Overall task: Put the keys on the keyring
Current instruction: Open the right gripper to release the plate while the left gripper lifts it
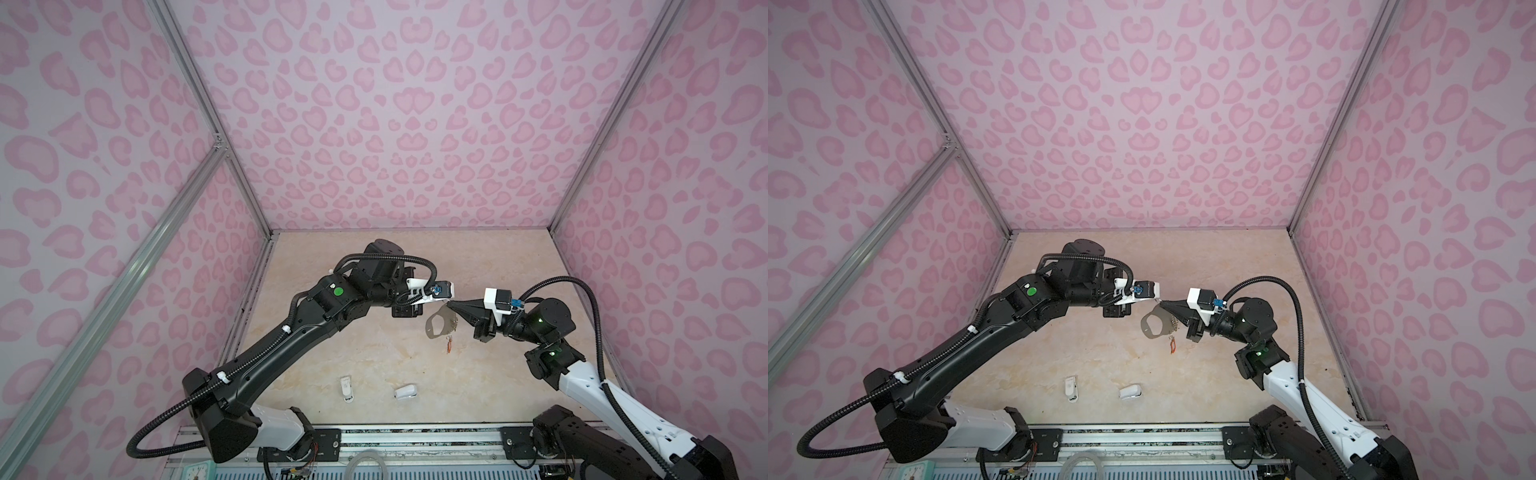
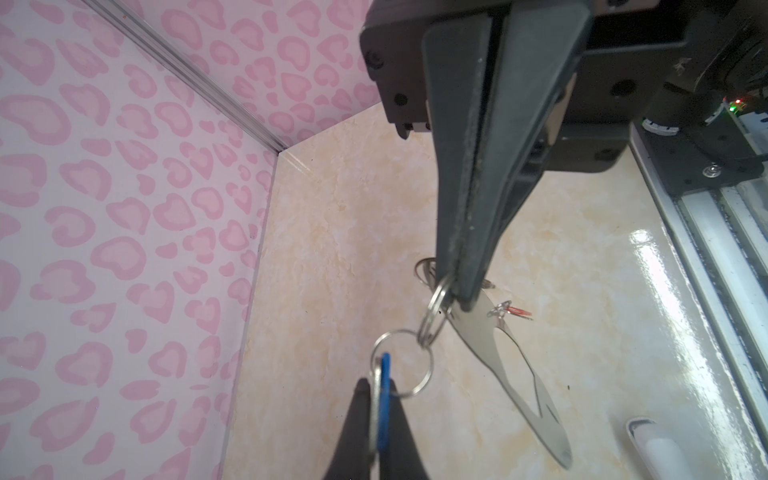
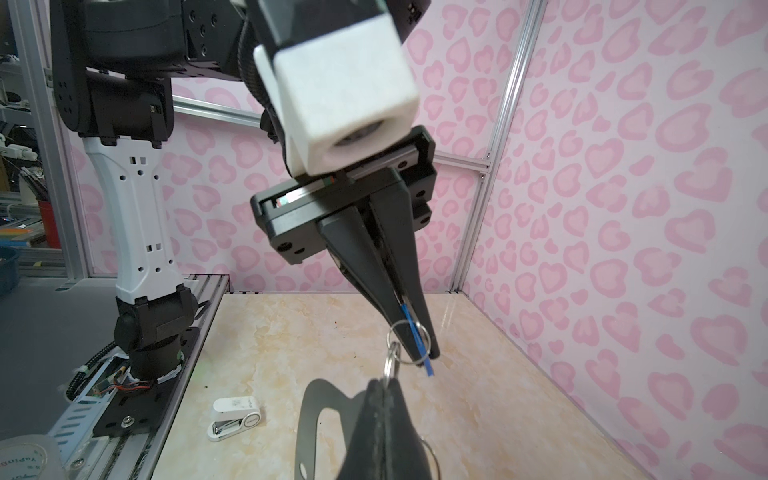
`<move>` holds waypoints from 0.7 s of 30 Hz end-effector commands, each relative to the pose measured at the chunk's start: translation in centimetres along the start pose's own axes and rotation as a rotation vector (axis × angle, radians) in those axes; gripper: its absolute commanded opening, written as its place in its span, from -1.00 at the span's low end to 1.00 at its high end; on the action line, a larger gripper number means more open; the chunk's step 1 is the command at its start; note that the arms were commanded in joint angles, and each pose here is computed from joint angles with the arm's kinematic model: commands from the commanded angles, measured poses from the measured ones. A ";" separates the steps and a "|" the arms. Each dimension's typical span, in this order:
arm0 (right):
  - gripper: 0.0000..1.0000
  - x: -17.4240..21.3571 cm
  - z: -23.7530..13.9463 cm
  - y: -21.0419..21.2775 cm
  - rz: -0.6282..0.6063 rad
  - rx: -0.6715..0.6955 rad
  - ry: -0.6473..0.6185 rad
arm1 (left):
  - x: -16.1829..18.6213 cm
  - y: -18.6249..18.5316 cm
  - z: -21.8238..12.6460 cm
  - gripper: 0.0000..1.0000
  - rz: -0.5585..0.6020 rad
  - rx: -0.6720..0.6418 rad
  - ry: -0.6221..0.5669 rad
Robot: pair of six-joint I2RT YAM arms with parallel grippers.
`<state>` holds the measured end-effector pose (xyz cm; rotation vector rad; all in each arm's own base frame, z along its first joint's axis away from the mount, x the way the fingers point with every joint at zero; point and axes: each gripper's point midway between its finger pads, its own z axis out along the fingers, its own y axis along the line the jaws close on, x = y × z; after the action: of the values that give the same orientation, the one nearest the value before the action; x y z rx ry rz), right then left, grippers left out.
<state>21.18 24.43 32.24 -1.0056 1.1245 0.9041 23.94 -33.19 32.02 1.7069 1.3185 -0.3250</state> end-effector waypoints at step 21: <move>-0.45 4.9 -2.5 -2.9 0.019 0.170 0.242 | 0.0 1.0 1.8 -0.93 -0.043 -0.028 0.067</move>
<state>23.11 22.62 29.44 -1.0060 1.2929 0.7810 24.14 -34.03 31.02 1.7413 1.3678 -0.2873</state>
